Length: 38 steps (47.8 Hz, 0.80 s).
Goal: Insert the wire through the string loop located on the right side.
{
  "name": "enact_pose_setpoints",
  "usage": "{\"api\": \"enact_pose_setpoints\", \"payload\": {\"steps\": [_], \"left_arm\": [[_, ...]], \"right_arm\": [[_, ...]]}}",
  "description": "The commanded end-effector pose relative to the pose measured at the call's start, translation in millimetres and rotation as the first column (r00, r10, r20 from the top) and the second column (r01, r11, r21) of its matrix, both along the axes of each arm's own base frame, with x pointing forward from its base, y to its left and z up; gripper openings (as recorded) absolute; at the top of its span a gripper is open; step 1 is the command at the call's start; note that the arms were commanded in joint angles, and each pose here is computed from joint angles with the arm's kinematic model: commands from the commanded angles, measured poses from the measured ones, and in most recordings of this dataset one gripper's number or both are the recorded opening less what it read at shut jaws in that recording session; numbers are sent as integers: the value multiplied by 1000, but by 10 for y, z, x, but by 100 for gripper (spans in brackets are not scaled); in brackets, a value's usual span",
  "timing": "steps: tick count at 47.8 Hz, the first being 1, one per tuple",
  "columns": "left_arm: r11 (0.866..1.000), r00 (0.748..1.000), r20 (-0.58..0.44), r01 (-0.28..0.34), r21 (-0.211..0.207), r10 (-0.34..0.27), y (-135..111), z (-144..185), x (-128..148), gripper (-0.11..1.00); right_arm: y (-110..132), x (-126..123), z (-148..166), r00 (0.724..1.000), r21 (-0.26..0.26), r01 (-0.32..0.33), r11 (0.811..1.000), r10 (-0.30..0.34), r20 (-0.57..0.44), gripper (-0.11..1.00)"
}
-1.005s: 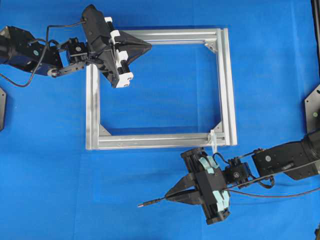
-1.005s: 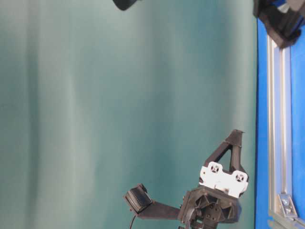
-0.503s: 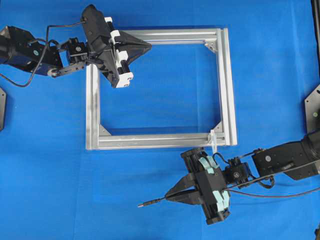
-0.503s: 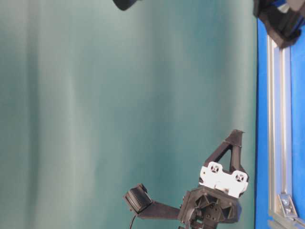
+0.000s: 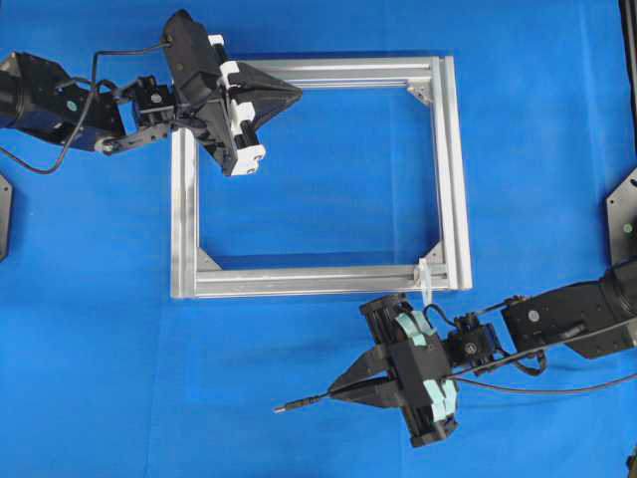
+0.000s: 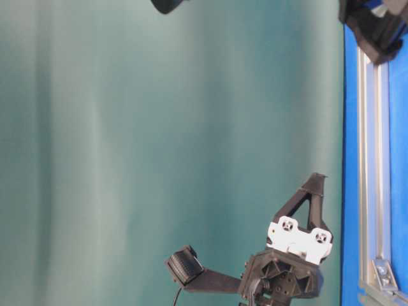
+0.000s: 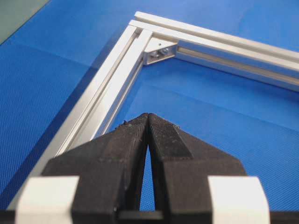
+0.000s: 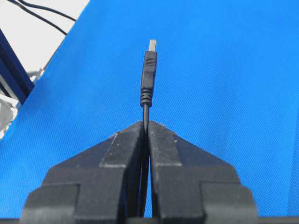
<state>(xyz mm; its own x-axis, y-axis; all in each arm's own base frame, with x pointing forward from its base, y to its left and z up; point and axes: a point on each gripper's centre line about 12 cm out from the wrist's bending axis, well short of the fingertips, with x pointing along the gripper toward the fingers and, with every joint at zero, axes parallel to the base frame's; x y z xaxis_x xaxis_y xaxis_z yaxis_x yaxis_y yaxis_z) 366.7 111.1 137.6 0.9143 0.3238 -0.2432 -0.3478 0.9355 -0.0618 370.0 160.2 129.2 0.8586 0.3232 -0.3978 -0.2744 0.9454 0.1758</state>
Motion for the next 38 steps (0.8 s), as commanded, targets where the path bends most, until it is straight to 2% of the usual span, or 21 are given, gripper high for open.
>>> {"api": "enact_pose_setpoints", "payload": {"steps": [1, 9, 17, 30, 38], "left_arm": [[1000, 999, 41, 5, 14, -6, -9, 145, 20, 0], [1000, 999, 41, 6, 12, -7, -14, 145, 22, 0], [1000, 999, 40, 6, 12, -7, -15, 143, 21, 0], [1000, 999, 44, 7, 10, -8, -18, 152, 31, 0], [1000, 999, 44, 12, 10, -12, -34, 151, 40, 0]], "right_arm": [[20, 13, 150, 999, 17, -4, 1000, 3, 38, -3], [5, -33, 128, 1000, 19, -2, 1000, 1, 25, -3], [-27, -216, 91, 1000, 18, -6, 1000, 6, -1, -3], [-180, -814, 74, 999, 23, -19, 1000, 20, -47, -3], [-360, -1170, 53, 997, 32, -2, 999, 4, -71, -3]]}}
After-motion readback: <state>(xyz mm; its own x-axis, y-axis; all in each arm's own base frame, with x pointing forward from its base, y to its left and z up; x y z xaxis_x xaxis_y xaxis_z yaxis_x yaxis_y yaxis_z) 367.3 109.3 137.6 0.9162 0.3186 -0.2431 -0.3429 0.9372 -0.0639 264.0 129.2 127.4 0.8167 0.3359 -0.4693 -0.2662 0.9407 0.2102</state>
